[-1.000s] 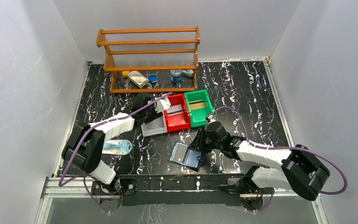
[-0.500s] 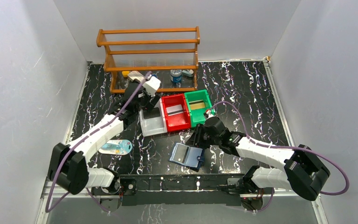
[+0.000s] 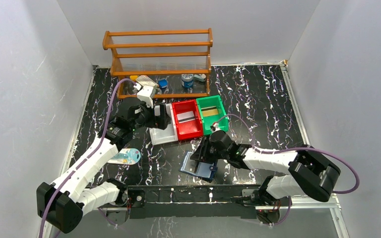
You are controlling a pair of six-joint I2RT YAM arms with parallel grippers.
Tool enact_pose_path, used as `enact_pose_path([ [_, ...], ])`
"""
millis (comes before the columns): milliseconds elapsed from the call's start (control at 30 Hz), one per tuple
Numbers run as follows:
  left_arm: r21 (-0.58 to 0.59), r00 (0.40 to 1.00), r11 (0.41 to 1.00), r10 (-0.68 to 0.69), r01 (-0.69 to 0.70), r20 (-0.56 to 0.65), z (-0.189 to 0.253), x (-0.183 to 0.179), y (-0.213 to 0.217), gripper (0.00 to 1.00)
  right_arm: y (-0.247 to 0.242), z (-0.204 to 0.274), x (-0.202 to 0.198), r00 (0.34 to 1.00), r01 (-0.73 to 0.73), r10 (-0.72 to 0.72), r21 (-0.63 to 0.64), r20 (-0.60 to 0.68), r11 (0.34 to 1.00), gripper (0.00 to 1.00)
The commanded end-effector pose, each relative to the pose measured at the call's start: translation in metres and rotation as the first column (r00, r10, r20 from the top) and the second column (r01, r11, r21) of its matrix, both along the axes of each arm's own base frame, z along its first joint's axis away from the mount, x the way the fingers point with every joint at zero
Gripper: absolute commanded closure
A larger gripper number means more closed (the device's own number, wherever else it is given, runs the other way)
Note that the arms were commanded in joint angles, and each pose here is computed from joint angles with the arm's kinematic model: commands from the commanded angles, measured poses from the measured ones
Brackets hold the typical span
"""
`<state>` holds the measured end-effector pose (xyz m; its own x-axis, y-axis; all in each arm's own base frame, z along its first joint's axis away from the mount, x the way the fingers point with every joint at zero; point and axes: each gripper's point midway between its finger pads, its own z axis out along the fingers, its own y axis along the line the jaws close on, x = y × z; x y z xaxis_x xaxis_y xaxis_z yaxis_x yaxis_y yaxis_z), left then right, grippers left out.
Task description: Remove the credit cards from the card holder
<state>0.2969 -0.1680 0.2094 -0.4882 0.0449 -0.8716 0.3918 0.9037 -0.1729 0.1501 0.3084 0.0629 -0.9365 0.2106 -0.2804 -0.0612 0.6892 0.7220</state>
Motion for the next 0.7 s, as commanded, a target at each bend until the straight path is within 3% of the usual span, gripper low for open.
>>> enact_pose_path([
  [0,-0.181,0.957,0.961,-0.241,0.211,-0.162,-0.014,-0.051,-0.036,0.03,0.008,-0.002,0.002,0.997,0.072,-0.071,0.07,-0.023,0.995,0.57],
  [233,-0.404,0.822,0.856,-0.464,0.322,-0.329,-0.039,-0.099,-0.073,0.16,-0.007,-0.022,-0.002,0.984,0.166,-0.163,0.042,-0.073,0.985,0.6],
  [433,-0.343,0.767,0.845,-0.523,0.41,-0.371,-0.062,-0.126,-0.098,0.18,-0.024,-0.033,-0.007,0.977,0.202,-0.2,0.027,-0.078,0.979,0.6],
  [667,-0.304,0.71,0.853,-0.522,0.424,-0.473,-0.095,-0.14,-0.11,0.26,-0.029,-0.029,-0.009,0.978,0.202,-0.2,0.036,-0.06,0.979,0.6],
])
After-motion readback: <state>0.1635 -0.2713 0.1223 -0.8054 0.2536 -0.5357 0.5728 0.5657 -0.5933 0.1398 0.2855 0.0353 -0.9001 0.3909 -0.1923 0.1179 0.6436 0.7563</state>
